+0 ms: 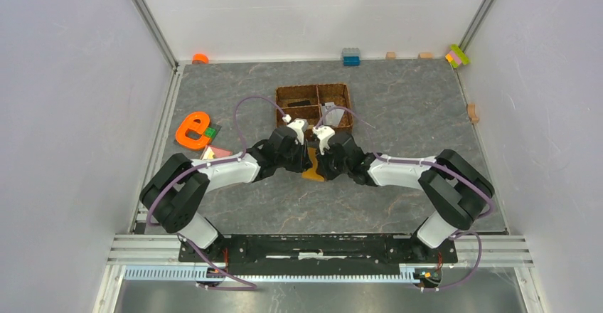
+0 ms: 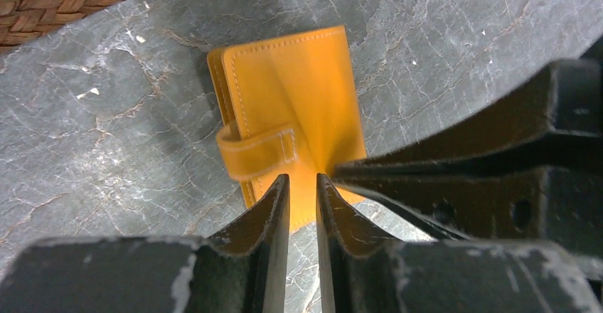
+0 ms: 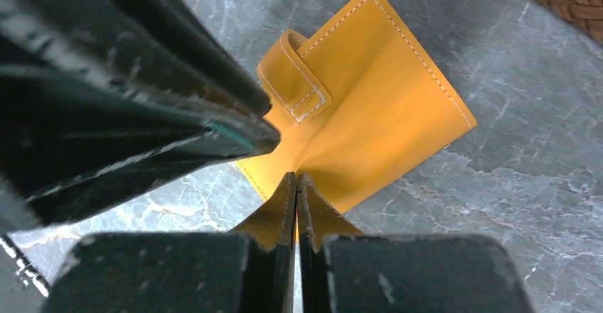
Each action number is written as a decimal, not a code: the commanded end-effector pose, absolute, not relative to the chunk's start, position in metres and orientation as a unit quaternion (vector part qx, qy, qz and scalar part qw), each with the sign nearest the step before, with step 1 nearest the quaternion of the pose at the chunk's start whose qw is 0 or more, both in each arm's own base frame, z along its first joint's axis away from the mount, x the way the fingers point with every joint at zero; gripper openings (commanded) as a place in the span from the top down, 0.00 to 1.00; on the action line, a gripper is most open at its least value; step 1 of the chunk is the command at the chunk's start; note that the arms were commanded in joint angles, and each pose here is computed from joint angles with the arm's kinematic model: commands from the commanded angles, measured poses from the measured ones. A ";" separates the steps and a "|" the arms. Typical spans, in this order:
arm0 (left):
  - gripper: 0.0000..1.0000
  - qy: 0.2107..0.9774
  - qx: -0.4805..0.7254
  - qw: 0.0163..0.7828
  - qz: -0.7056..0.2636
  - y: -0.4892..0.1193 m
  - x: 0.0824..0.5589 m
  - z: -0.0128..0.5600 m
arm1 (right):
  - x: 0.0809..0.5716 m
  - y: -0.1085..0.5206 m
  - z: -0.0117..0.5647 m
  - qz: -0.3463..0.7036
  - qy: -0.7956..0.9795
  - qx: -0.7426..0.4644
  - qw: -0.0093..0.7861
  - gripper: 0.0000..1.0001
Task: Take the credit cards out of the card holder
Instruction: Close the card holder at the center of the board.
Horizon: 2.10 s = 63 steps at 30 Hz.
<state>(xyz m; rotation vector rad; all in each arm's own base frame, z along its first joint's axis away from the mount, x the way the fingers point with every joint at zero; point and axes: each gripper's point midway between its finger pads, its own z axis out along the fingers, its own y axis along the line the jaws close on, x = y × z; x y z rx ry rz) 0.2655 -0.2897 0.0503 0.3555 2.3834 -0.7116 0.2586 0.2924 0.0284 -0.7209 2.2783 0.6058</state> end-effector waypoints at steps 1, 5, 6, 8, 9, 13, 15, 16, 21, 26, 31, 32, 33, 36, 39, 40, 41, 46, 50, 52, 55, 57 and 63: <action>0.74 0.891 0.149 0.343 -0.259 -0.288 0.274 0.061 | 0.257 0.295 0.054 0.252 0.856 -0.270 0.363 0.96; 0.74 0.896 0.149 0.336 -0.251 -0.290 0.278 0.051 | 0.267 0.280 0.076 0.230 0.844 -0.249 0.416 0.96; 0.75 0.897 0.150 0.331 -0.250 -0.292 0.278 0.048 | 0.274 0.273 0.081 0.212 0.843 -0.237 0.435 0.96; 0.75 0.904 0.152 0.318 -0.242 -0.292 0.278 0.041 | 0.279 0.266 0.086 0.193 0.840 -0.231 0.452 0.98; 0.76 0.907 0.153 0.313 -0.239 -0.293 0.278 0.038 | 0.281 0.264 0.085 0.187 0.840 -0.232 0.454 0.98; 0.76 0.917 0.151 0.296 -0.220 -0.291 0.279 0.030 | 0.280 0.274 0.064 0.185 0.855 -0.252 0.414 0.98; 0.76 0.918 0.150 0.296 -0.216 -0.290 0.280 0.028 | 0.278 0.284 0.048 0.192 0.865 -0.264 0.380 0.98; 0.76 0.919 0.149 0.296 -0.215 -0.290 0.281 0.028 | 0.276 0.284 0.035 0.185 0.874 -0.269 0.359 0.98; 0.76 0.926 0.148 0.279 -0.206 -0.288 0.277 0.020 | 0.283 0.279 0.025 0.152 0.889 -0.262 0.344 1.00; 0.76 0.923 0.158 0.275 -0.220 -0.293 0.272 0.023 | 0.288 0.272 0.063 0.166 0.861 -0.242 0.416 1.00; 0.76 0.916 0.188 0.270 -0.230 -0.305 0.261 0.025 | 0.298 0.258 0.085 0.146 0.844 -0.220 0.466 1.00; 0.76 0.916 0.192 0.266 -0.232 -0.308 0.258 0.025 | 0.298 0.258 0.086 0.145 0.843 -0.219 0.470 1.00; 0.76 0.915 0.196 0.263 -0.235 -0.310 0.256 0.025 | 0.299 0.257 0.089 0.146 0.840 -0.217 0.475 1.00; 0.76 0.916 0.205 0.250 -0.238 -0.314 0.249 0.023 | 0.302 0.253 0.092 0.141 0.837 -0.210 0.485 1.00; 0.76 0.918 0.207 0.242 -0.236 -0.316 0.245 0.022 | 0.305 0.253 0.091 0.149 0.835 -0.208 0.487 1.00; 0.76 0.919 0.204 0.241 -0.234 -0.315 0.245 0.022 | 0.305 0.255 0.089 0.154 0.836 -0.210 0.483 1.00; 0.76 0.921 0.201 0.242 -0.229 -0.313 0.245 0.021 | 0.305 0.258 0.085 0.160 0.839 -0.213 0.475 1.00; 0.76 0.923 0.193 0.247 -0.225 -0.310 0.247 0.022 | 0.306 0.265 0.052 0.164 0.869 -0.215 0.416 1.00; 0.77 0.923 0.192 0.249 -0.221 -0.309 0.248 0.022 | 0.301 0.265 0.015 0.166 0.901 -0.212 0.341 1.00; 0.77 0.923 0.191 0.251 -0.219 -0.309 0.249 0.022 | 0.302 0.259 0.009 0.157 0.909 -0.201 0.330 1.00; 0.77 0.923 0.190 0.252 -0.221 -0.308 0.249 0.023 | 0.304 0.253 0.020 0.157 0.901 -0.192 0.356 1.00; 0.77 0.919 0.190 0.258 -0.230 -0.310 0.249 0.029 | 0.304 0.255 0.035 0.173 0.889 -0.192 0.378 1.00; 0.77 0.897 0.182 0.325 -0.239 -0.300 0.255 0.064 | 0.303 0.244 0.081 0.190 0.846 -0.185 0.462 1.00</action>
